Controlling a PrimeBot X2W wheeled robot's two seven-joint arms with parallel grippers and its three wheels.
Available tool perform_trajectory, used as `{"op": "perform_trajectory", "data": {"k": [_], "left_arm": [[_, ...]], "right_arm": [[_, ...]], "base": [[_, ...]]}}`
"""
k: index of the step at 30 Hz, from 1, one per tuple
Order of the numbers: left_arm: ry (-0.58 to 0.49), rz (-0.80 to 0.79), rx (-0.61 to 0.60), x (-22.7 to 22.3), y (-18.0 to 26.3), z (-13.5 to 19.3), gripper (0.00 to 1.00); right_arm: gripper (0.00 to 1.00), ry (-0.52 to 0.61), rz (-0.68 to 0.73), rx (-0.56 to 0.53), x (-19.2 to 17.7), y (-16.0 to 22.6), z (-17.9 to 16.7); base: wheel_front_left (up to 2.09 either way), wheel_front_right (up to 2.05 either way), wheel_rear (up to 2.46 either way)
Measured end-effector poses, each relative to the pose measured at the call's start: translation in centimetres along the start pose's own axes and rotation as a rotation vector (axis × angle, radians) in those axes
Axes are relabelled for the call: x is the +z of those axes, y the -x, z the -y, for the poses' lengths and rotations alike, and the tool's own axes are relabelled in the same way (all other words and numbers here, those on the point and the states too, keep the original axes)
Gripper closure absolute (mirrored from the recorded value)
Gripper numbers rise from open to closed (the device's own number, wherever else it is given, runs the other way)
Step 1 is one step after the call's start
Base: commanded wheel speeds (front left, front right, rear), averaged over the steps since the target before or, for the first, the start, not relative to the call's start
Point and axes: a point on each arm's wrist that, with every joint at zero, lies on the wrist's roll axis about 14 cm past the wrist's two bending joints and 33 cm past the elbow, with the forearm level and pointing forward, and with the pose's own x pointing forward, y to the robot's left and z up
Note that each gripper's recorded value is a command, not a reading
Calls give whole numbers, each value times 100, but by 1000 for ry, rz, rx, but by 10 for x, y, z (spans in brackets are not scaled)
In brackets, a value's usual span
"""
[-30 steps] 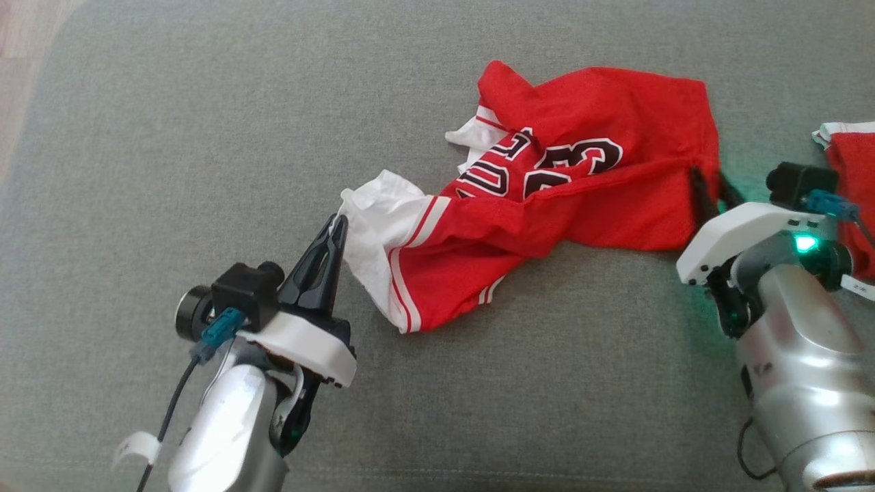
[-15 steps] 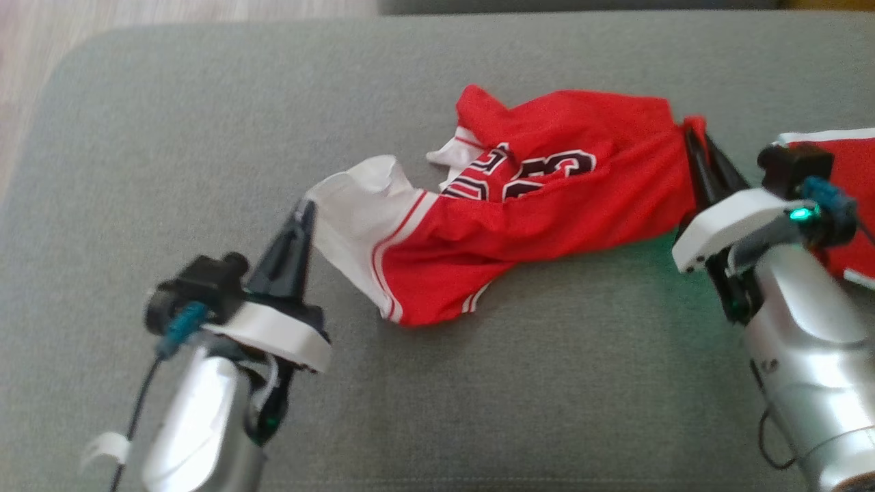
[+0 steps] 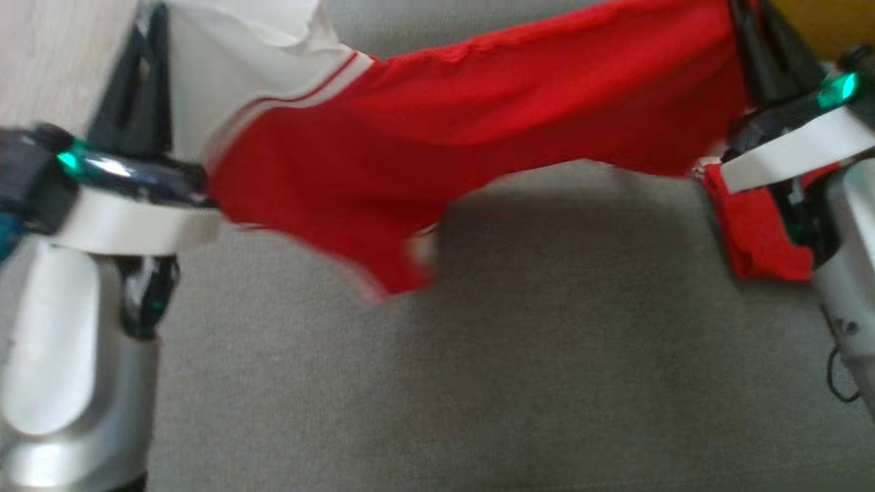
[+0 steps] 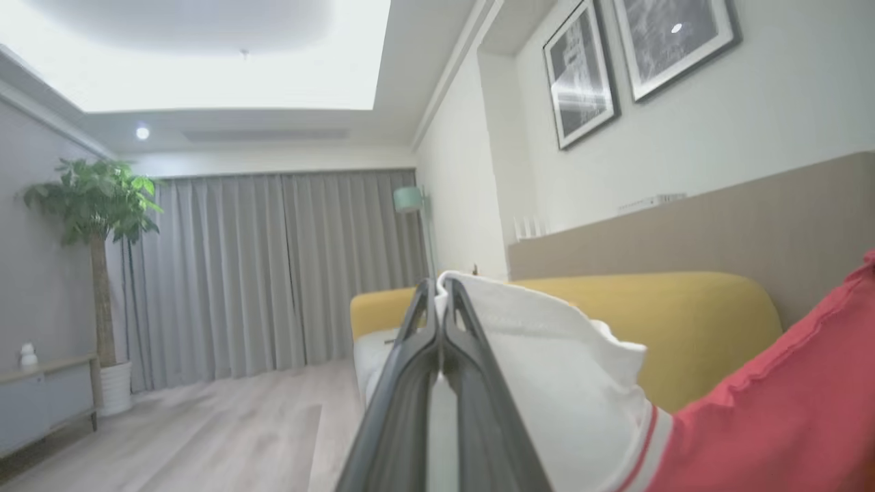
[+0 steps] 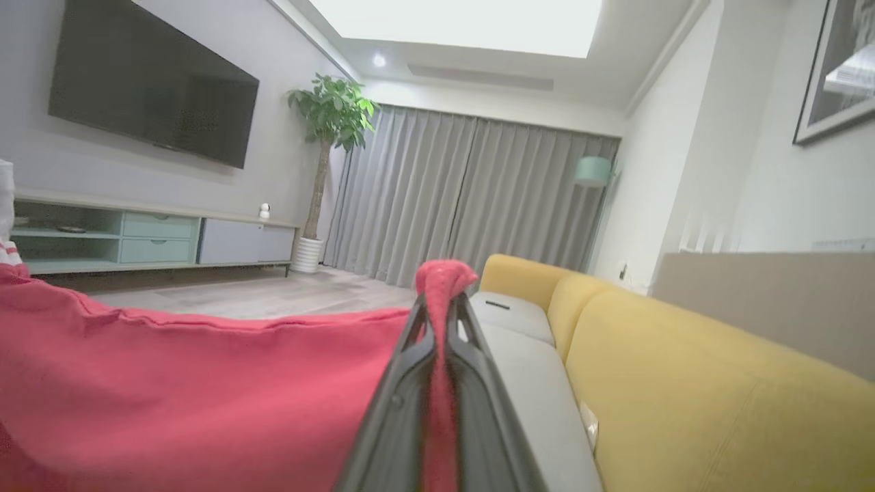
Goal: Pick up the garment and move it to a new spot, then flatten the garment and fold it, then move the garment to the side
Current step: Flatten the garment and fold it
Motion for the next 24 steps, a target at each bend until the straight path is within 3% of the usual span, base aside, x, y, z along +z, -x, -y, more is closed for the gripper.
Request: {"op": "perform_trajectory", "data": {"k": [5,10,17,24], "left_arm": [[-24,132,-17,52,-10,-3,100],[-49,180,-37,81,-11,-5,100],[-56,114,-52,75,-8,-10,100],[-65,-16,-118,18,-54,-14,100]], "right_arm": [[100,73,97,-27,56,12,14],[100,101,88,-75,74,36,24],[100,95,4,-116,67,52,27],[100,82,-137,-69,12,13,28]], "base": [[0,0,0],[0,0,0],[0,0,0],[0,0,0]]}}
